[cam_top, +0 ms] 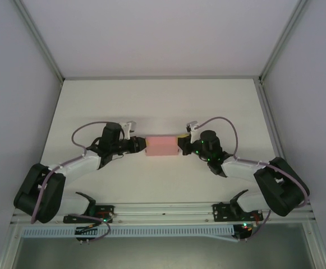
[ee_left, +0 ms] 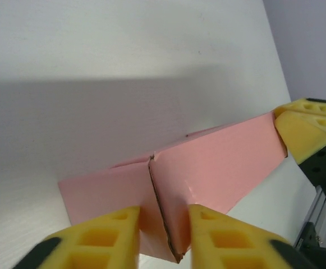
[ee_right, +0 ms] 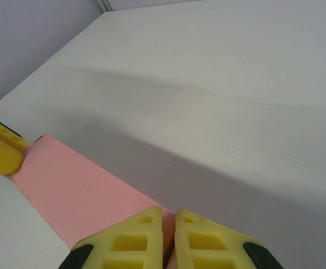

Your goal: Assemble paper box

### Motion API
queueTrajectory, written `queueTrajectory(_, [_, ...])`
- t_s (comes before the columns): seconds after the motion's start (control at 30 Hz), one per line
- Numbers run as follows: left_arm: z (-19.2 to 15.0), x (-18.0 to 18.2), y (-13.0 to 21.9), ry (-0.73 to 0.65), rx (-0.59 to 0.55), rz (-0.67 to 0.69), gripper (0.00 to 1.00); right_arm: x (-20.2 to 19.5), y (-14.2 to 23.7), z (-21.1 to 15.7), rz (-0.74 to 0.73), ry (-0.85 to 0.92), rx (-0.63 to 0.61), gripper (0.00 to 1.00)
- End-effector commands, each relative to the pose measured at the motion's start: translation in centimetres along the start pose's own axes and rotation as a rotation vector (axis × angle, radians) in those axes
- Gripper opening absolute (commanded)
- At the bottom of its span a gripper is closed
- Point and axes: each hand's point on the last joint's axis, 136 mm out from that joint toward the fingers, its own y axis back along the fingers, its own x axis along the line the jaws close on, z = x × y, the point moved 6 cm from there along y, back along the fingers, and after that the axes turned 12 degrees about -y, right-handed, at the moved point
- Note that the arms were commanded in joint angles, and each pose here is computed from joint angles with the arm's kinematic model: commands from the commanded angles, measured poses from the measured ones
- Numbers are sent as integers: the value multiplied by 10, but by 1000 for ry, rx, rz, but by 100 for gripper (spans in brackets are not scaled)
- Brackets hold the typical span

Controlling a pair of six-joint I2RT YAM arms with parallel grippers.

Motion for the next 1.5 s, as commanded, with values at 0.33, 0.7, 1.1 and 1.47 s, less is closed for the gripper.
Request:
queueTrajectory(0.33, [55,-22,18,-138,-9,120,93,10,-4,30,-156,-145,153,72])
queueTrajectory(0.7, [125,2,98,-154,-165,768,100,59,17,57,51,378,384,100])
queueTrajectory(1.1, [128,18,105,-139,-173,814,100,77,-38,27,90,935,668,100])
queueTrajectory(1.47, [120,24,104,-151,-148,814,100,66,-82,0,74,1001,916,94])
